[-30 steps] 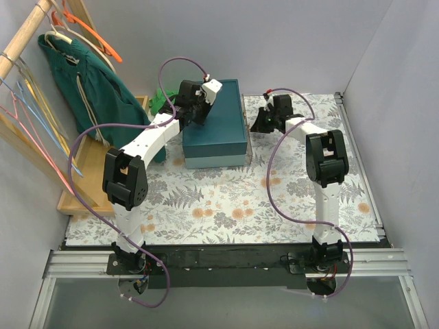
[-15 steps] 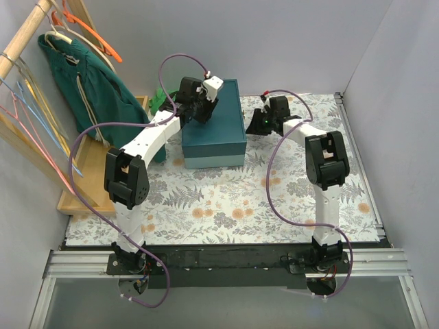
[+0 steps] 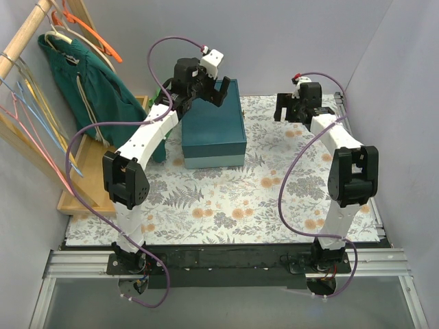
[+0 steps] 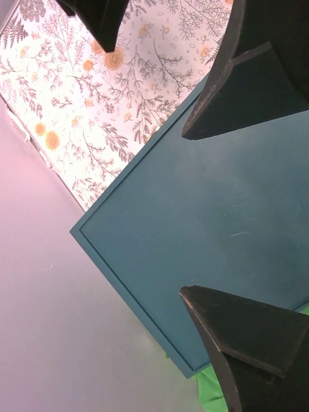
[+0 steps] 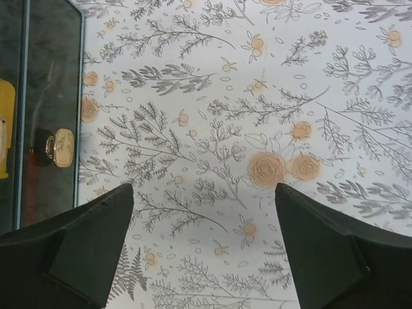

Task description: Sort the tools into containers

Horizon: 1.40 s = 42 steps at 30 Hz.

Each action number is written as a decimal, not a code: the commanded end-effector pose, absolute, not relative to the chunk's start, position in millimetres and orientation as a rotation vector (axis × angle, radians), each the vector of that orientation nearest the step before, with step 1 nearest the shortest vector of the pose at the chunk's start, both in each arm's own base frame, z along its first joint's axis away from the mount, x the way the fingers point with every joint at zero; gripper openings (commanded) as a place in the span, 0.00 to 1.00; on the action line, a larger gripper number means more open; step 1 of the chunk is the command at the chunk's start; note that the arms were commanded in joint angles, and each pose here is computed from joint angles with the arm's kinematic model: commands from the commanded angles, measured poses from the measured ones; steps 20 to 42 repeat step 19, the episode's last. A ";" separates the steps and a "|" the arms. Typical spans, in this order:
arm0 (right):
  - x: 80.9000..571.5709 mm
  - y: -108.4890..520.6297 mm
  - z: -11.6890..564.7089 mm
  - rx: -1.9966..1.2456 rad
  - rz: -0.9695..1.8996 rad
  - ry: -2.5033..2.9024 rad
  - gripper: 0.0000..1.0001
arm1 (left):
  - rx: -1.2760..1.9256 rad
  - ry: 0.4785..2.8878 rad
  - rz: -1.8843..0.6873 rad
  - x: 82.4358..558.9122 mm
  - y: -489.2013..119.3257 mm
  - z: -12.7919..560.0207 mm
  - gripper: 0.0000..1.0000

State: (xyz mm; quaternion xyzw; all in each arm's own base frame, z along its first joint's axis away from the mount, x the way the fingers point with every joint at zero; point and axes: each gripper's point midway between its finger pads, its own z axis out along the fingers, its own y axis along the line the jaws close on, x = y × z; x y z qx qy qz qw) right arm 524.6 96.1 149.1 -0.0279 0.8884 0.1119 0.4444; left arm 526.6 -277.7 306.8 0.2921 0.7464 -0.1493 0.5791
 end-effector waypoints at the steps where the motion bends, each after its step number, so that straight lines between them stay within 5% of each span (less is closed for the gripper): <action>1: 503.0 71.0 171.7 -0.077 0.028 2.229 0.98 | 0.690 1.681 -0.388 512.2 -280.4 332.5 0.98; 16: 477.5 78.2 291.3 -0.072 0.111 1.940 0.98 | 0.694 1.702 -0.368 516.9 -286.1 312.6 0.98; 42: 470.8 82.6 292.1 -0.083 0.132 1.943 0.98 | 0.689 1.705 -0.356 515.2 -288.1 312.1 0.98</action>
